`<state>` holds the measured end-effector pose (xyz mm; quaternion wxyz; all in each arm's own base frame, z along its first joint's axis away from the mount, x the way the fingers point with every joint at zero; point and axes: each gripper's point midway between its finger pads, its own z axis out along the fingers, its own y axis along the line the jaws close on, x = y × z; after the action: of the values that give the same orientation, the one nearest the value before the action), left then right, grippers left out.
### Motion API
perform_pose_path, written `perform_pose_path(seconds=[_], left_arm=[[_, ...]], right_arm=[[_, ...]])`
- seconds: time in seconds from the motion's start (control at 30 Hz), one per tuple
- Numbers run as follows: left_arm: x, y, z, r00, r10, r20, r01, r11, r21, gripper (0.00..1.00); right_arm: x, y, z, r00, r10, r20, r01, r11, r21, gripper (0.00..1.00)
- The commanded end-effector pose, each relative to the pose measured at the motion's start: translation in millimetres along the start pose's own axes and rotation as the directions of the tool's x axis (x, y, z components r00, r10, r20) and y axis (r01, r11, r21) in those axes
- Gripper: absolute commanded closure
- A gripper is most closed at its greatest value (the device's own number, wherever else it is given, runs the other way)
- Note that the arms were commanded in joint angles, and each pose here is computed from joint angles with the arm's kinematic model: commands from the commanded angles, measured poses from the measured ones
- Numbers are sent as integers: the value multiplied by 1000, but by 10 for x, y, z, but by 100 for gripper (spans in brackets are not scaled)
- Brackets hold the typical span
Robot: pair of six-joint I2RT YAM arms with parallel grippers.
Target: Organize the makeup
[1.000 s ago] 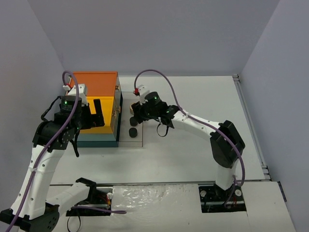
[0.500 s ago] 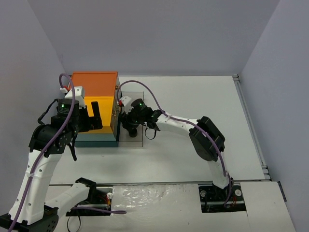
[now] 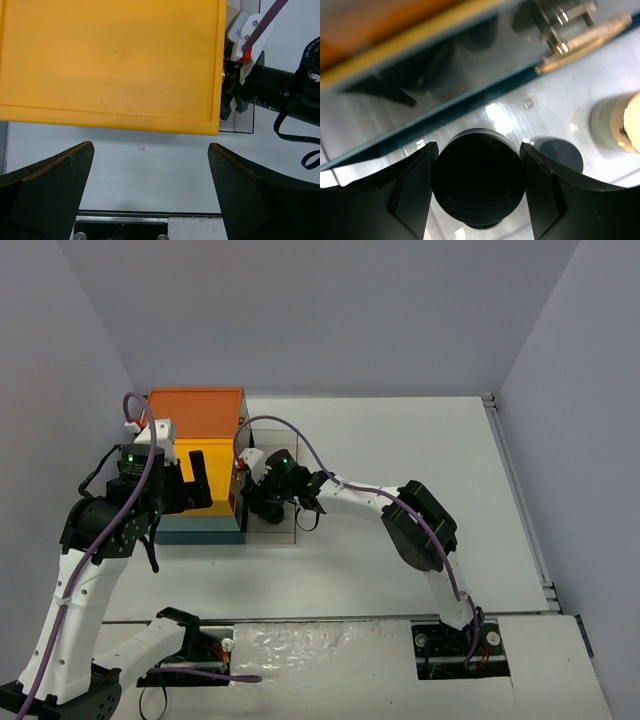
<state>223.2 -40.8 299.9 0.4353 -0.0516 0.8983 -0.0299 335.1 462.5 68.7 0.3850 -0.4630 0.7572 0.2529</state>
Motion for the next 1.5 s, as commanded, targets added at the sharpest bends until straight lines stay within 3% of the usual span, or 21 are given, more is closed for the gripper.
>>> perform_pose_path(seconds=[0.0,0.3,0.5,1.0,1.17,1.47], left_arm=[[-121,50,-37,999,-12,38,13,1000,-29,3],[-101,81,-25,1000,-1,11,1,999,-53,3],[-92,83,-3,1000,1,-2,-1,998,-60,3],[-117,30,103,1000,10,1,-10,999,-44,3],[-145,24,113,1000,17,9,-17,999,-43,3],[-188,15,109,999,29,16,-28,999,-40,3]], right_arm=[[-536,86,-48,982,-93,165,98,995,-22,90],[-330,201,110,981,-123,148,137,987,-84,80],[-139,235,213,986,-121,115,133,985,-112,78],[275,-125,-44,994,-106,-15,107,994,32,81],[214,-109,-119,994,-105,-3,105,994,22,76],[-189,25,-139,990,-108,87,109,994,-9,77]])
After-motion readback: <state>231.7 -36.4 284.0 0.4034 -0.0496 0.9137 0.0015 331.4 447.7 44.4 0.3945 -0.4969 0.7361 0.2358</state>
